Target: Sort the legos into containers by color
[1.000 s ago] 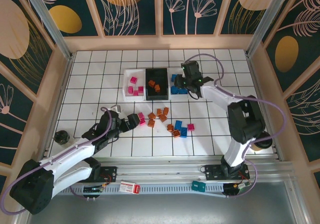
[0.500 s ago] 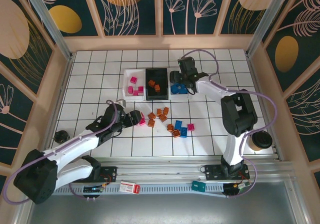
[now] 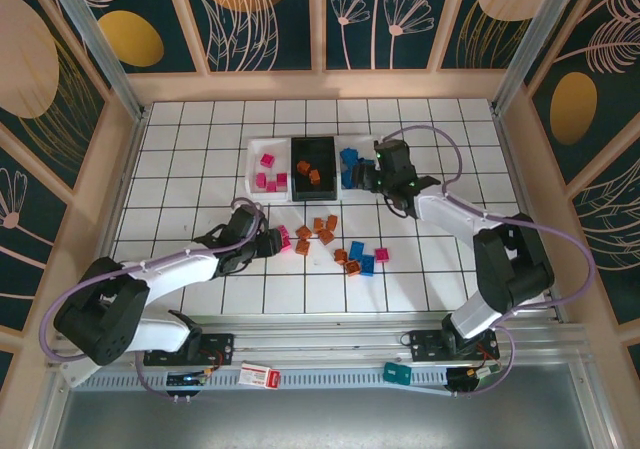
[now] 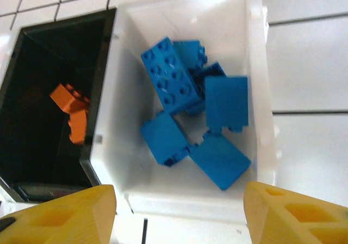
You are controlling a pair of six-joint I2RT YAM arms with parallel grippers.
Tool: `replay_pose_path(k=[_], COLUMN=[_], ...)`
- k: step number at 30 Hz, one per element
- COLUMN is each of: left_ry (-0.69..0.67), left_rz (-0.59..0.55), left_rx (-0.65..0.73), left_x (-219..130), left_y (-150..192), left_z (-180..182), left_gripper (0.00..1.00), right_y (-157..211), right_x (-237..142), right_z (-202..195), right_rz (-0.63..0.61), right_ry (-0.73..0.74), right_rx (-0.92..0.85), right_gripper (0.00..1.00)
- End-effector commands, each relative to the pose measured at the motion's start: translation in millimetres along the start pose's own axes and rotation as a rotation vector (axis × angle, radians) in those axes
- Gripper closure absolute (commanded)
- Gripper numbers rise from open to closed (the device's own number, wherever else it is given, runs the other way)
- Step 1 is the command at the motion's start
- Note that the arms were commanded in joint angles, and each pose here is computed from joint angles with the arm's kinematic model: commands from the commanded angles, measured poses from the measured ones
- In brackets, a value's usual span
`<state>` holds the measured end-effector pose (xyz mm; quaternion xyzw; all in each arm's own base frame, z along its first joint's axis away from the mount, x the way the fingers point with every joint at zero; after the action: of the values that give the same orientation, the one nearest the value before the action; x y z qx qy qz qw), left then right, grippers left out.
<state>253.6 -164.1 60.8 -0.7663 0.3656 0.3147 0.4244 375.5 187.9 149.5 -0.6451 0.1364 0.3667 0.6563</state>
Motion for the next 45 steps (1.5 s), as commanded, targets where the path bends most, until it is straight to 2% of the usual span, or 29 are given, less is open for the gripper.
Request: replay_pose_path(k=[1, 5, 9, 16, 20, 25, 29, 30, 34, 36, 39, 41, 45], left_ry=[0.023, 0.005, 0.016, 0.058, 0.043, -0.01, -0.01, 0.0, 0.015, -0.014, -0.032, -0.035, -0.106], left_rz=[-0.03, 0.004, 0.024, -0.006, -0.052, -0.147, -0.115, -0.097, -0.023, -0.015, -0.042, -0.06, -0.114], left_rx=[0.032, 0.031, 0.008, -0.025, -0.038, -0.002, 0.035, 0.039, 0.036, 0.026, 0.014, 0.012, -0.005], left_x=[3.6, 12.5, 14.4, -2.3, -13.4, -29.4, -25.2, -23.1, -10.2, -7.2, -10.5, -13.3, -13.4], left_y=[-10.4, -1.9, 5.0, 1.8, -9.1, -39.4, -43.5, -40.0, -18.9, -12.0, -10.4, -12.6, -19.8], left_z=[-12.9, -6.6, -2.7, -6.1, -7.8, -19.1, -30.2, -31.0, -21.5, -10.4, -0.7, 0.4, 11.4], left_gripper=[0.47, 0.5, 0.61, 0.76, 0.76, 0.69, 0.64, 0.65, 0.71, 0.66, 0.44, 0.34, 0.31], right_y=[-6.2, -2.2, -0.2, 6.5, 13.7, 26.4, 39.5, 41.9, 59.5, 66.2, 71.8, 72.3, 69.6], right_x=[-13.4, -20.2, -23.4, -23.4, -25.7, -28.8, -28.7, -29.0, -31.1, -30.0, -29.3, -28.1, -26.5], right_z=[8.7, 9.1, 7.3, 5.6, 6.5, 8.5, 13.4, 12.1, 50.6, 67.2, 86.9, 93.3, 99.7], right_rz=[-0.058, -0.064, -0.068, -0.073, -0.069, -0.057, -0.038, -0.036, -0.004, 0.013, 0.025, 0.027, 0.025], right_ry=[-0.045, -0.05, -0.04, -0.039, -0.043, -0.052, -0.061, -0.055, -0.16, -0.192, -0.228, -0.24, -0.246], right_rx=[0.035, 0.038, 0.041, 0.066, 0.072, 0.074, 0.07, 0.072, -0.014, -0.051, -0.083, -0.086, -0.091], right_gripper=[0.36, 0.36, 0.36, 0.36, 0.36, 0.36, 0.36, 0.36, 0.36, 0.36, 0.36, 0.36, 0.36])
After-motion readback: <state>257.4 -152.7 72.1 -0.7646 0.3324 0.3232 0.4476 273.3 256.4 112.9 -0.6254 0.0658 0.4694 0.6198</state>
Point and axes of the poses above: each hand's point on the last joint's axis, 136 mm out from that joint toward the fingers, its own x axis out along the fingers, its own z axis along the line the jaws close on, y = z × x, the point moved 3 cm from there along -x, back along the fingers, and after that the axes turned 13 degrees about -x, right-handed, at the moved point
